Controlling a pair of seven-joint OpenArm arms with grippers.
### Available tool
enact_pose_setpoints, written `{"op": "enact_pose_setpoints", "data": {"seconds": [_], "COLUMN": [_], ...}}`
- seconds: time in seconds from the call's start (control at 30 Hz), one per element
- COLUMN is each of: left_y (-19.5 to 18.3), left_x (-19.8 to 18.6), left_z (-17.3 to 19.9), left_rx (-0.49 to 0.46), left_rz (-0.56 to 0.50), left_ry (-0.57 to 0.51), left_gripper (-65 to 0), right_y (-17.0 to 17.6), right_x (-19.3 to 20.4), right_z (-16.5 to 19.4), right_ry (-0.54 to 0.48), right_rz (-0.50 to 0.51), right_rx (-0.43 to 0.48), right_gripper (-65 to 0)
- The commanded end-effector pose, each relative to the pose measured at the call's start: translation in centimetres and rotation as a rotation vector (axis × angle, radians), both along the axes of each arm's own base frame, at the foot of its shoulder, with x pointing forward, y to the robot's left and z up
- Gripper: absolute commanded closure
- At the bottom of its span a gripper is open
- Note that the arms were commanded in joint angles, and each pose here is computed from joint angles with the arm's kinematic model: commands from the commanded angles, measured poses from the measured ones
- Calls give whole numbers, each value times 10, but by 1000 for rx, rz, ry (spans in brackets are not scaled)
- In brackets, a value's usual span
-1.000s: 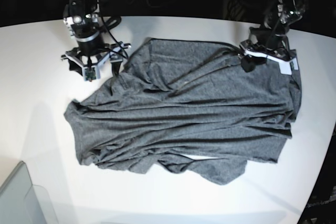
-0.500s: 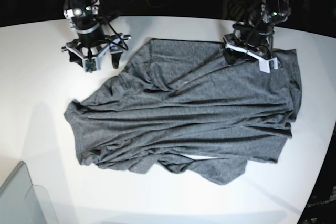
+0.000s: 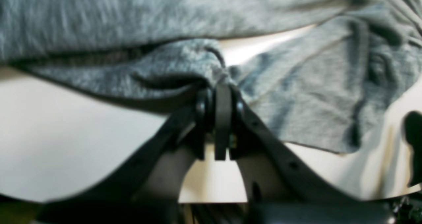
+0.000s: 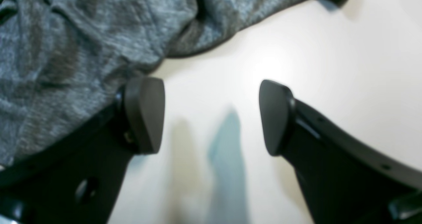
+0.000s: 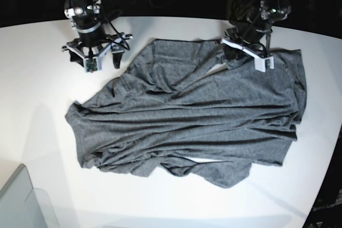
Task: Layout the t-shirt on the table in an organized manner, then fold the t-shirt properly
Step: 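Lower the left gripper onto the collar area and grasp the fabric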
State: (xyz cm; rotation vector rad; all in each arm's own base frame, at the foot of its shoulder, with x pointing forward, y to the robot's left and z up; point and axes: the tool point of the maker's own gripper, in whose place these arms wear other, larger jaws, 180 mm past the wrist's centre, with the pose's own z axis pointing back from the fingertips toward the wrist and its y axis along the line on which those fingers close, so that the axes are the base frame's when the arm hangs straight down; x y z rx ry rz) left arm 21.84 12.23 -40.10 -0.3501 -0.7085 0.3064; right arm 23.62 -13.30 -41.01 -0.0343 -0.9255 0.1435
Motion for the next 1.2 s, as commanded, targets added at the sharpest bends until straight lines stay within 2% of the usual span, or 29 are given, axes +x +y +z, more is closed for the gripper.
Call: {"op": "enact_pose_setpoints", "data": {"seconds": [0.0,0.07,0.23,0.47,0.63,0.8,0.97,1.07,1.17], "left_y": [-2,-9,-36,-39,-20,3,16,16,13], "left_x": [11,15,17,9,5,5,6,7,9], "left_z": [18,31,64,69,64,37,15,15,31], "left_rx": [-5,-18,-147,-269,-218,-160,-145,-144,-119], "left_rz": [-2,-18,-58,-85,-115,-111,-88,-90,-143], "left_ry": [-69,-104,-174,-150,-122,-53,-1,-2,-38], "left_gripper": [0,0,0,0,0,-1,-5,-6,-65], "right_y": [0,0,0,0,0,4,25,30,31], "right_x": [7,7,12,16,25,29,30,30,29], "right_z": [11,11,14,17,22,25,26,26,25], "right_ry": [-45,-45,-59,-69,-88,-100,-102,-101,-99], "right_rz": [0,0,0,2,2,8,54,65,66], "right_rx": [6,6,6,0,-1,11,35,40,42], "right_gripper": [-448,-448,-448,-448,-448,-448,-449,-449,-449]}}
